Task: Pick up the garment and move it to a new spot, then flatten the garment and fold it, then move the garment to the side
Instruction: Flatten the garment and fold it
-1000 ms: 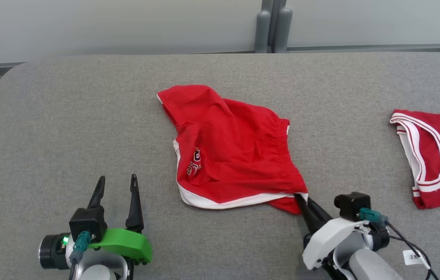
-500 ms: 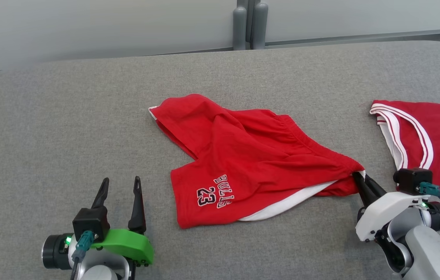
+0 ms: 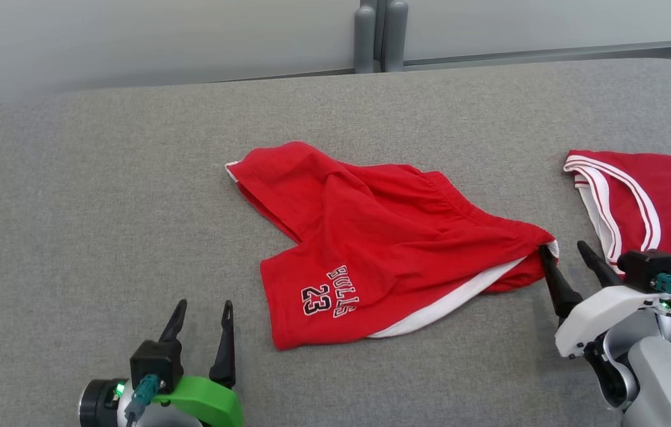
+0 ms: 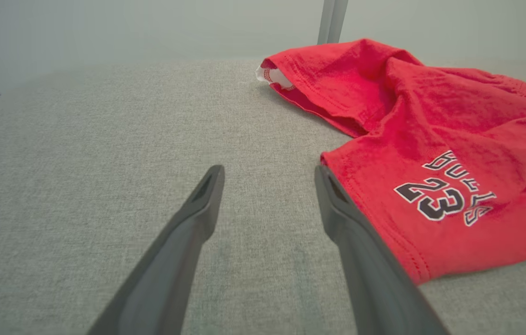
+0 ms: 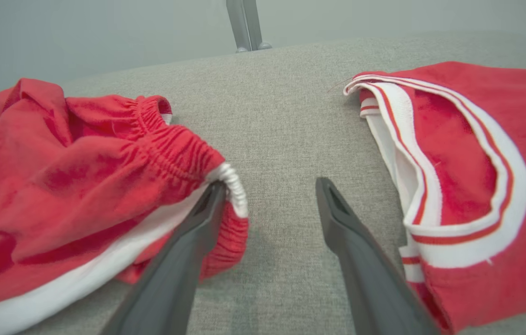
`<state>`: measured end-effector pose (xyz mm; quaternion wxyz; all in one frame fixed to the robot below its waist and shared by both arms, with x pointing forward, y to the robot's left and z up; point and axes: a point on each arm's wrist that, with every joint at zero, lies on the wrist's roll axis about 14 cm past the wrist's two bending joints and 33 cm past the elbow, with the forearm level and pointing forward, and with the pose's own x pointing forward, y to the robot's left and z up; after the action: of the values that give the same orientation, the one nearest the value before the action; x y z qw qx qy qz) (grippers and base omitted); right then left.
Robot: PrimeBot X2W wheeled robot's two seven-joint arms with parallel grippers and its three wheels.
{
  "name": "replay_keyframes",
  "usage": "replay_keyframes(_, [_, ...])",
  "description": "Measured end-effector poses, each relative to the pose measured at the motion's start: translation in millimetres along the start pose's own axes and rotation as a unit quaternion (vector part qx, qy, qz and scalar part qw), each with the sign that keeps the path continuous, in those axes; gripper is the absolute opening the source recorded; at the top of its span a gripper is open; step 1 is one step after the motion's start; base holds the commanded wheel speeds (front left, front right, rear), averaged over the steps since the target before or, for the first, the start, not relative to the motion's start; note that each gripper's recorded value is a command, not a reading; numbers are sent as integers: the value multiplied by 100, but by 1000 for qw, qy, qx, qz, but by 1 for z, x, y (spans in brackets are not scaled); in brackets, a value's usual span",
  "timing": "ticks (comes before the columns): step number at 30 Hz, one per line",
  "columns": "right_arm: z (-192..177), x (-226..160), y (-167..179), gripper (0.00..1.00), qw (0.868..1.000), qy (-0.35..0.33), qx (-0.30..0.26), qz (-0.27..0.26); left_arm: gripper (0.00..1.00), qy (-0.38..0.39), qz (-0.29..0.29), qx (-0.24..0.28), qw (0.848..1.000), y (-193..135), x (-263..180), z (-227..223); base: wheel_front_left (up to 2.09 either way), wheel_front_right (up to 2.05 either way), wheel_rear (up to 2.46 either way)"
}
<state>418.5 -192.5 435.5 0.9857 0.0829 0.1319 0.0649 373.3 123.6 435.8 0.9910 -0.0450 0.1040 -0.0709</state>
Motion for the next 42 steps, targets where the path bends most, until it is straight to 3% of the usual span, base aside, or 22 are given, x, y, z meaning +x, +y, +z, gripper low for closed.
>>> replay_keyframes(13, [43, -36, -26, 100, 996, -84, -22, -34, 100, 66, -91, -6, 994, -43, -30, -35, 0, 0, 0])
replay_keyframes(27, [67, -50, -8, 100, 992, -122, -15, -38, 100, 127, -174, 2, 976, -80, -19, -60, 0, 0, 0])
replay_keyframes(28, [69, -51, -8, 100, 991, -125, -15, -38, 85, 129, -178, 2, 975, -83, -19, -62, 0, 0, 0])
replay_keyframes(30, [72, -53, -9, 100, 990, -131, -17, -41, 42, 120, -186, -2, 975, -88, -17, -58, 0, 0, 0])
replay_keyframes(31, [74, -53, -9, 100, 990, -133, -17, -43, 29, 113, -188, -7, 976, -90, -15, -55, 0, 0, 0])
replay_keyframes(32, [75, -54, -10, 100, 990, -135, -16, -44, 9, 106, -189, -12, 976, -93, -13, -52, 0, 0, 0])
replay_keyframes(33, [76, -54, -11, 100, 989, -136, -16, -46, 0, 96, -190, -15, 977, -95, -12, -48, 0, 0, 0])
replay_keyframes(42, [73, -53, -6, 100, 990, -137, -13, -44, 0, 9, -147, -28, 989, -67, 1, -3, 0, 0, 0])
